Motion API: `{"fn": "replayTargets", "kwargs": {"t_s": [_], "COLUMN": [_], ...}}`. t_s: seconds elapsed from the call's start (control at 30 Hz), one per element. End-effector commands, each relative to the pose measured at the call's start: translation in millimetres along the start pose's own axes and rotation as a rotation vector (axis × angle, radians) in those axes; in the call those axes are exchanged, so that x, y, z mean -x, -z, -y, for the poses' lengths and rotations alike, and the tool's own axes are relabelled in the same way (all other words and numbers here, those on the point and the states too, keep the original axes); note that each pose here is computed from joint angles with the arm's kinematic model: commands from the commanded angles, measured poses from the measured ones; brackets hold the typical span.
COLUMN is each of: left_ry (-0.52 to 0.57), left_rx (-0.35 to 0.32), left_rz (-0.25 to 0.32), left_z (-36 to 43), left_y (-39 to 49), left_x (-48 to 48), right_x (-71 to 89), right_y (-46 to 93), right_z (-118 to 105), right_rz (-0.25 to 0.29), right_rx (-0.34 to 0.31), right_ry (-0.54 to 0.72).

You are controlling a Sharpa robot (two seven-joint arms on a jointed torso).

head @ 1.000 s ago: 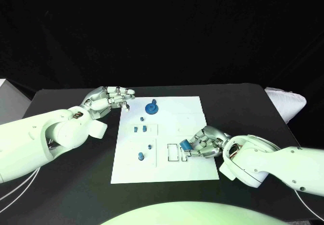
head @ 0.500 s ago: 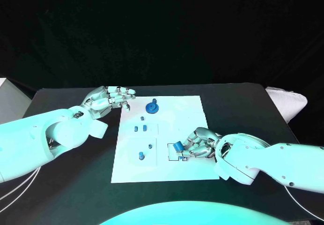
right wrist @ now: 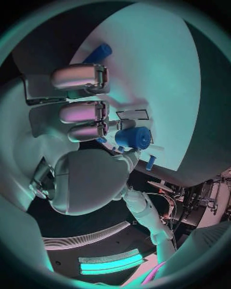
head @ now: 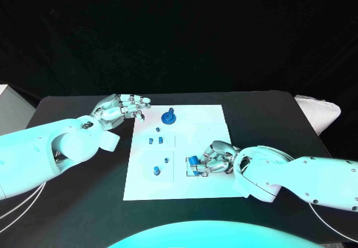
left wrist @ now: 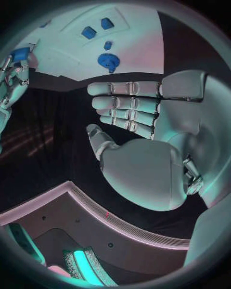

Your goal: Assemble the parts on the task board

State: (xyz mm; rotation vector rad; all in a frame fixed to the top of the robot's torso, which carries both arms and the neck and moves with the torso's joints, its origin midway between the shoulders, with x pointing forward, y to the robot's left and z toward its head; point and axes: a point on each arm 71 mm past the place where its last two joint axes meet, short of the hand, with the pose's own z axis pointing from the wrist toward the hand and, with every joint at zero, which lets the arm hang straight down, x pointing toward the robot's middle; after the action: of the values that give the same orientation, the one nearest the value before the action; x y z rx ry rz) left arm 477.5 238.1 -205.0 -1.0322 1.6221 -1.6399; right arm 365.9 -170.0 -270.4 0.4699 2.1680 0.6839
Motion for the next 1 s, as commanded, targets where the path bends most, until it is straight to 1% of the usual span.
{"fn": "replayTargets", "kwargs": {"t_s": [0.03,0.23,0.4,0.87,0.93,1.0], "left_ry": [0.013,0.012,0.012,0.012,0.012,0.012], "left_rx": [-0.003,-0.003,-0.001,0.002,0.002,0.002], "left_rz": [-0.021,-0.02,-0.019,-0.018,-0.018,-0.017], "left_z": [0.4,0.4,0.3,0.1,0.1,0.1], "left_y": [-0.4,-0.1,-0.2,0.2,0.3,0.4], "left_x": [-2.4,-2.0,-1.8,-1.1,-1.0,-0.9], "right_x": [-0.8,0.6,2.3,0.6,1.0,1.6], "right_y": [-1.4,-3.5,-5.5,-3.8,-2.8,-1.2], "right_z": [1.4,1.4,0.6,-2.1,-2.3,-3.4], "right_rz": [-0.004,0.013,0.04,0.036,0.04,0.048], "right_rx": [-0.011,-0.011,-0.007,0.026,0.037,0.064], "right_ry": [0.027,0.038,0.051,0.103,0.105,0.101]}}
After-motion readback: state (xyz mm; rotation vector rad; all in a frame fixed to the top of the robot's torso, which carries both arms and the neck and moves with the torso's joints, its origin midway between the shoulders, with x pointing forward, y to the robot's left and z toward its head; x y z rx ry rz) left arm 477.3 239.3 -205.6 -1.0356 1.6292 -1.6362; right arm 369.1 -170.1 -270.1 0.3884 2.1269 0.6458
